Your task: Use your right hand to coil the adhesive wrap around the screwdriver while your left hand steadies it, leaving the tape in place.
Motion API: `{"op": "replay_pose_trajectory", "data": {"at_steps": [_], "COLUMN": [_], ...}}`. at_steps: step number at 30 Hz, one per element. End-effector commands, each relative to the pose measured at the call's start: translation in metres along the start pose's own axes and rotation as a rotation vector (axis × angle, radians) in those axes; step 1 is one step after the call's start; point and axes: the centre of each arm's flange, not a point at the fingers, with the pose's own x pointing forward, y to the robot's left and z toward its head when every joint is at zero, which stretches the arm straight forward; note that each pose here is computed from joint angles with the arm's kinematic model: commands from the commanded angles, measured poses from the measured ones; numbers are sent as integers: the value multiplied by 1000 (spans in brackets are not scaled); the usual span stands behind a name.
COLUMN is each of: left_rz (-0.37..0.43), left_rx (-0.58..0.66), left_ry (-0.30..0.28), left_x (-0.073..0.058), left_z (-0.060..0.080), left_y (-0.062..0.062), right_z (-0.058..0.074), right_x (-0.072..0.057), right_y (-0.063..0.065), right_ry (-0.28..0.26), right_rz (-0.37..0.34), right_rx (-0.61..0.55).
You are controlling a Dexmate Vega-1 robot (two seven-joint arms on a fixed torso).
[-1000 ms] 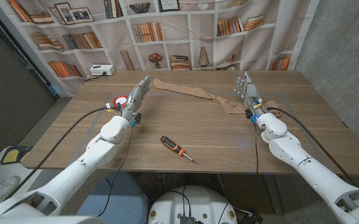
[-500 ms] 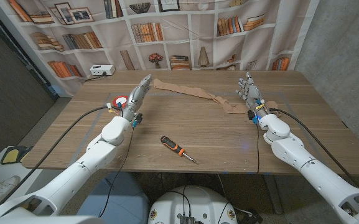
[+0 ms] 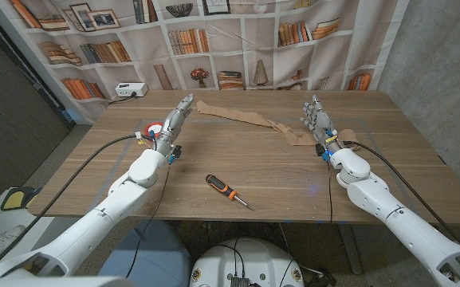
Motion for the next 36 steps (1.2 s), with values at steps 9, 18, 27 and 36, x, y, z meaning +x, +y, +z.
{"op": "replay_pose_trajectory", "data": {"at_steps": [9,18,27,36], "left_rz": [-34,-17,-50,-56], "left_rx": [151,190,233,313], "left_ry": [-36,-64,-80,-118], "left_x": [-16,-17,-16,-14], "left_z": [1,8,16,26], "left_y": [-7,-4,-7,-10], "right_z": [8,12,10,12], "right_x": [7,6,2,1], "right_y": [6,10,10,10], "right_ry": [-15,-19,-16,-14], "right_rz": [10,4,5,0], "right_rx": [-21,-33,-52,-59]}}
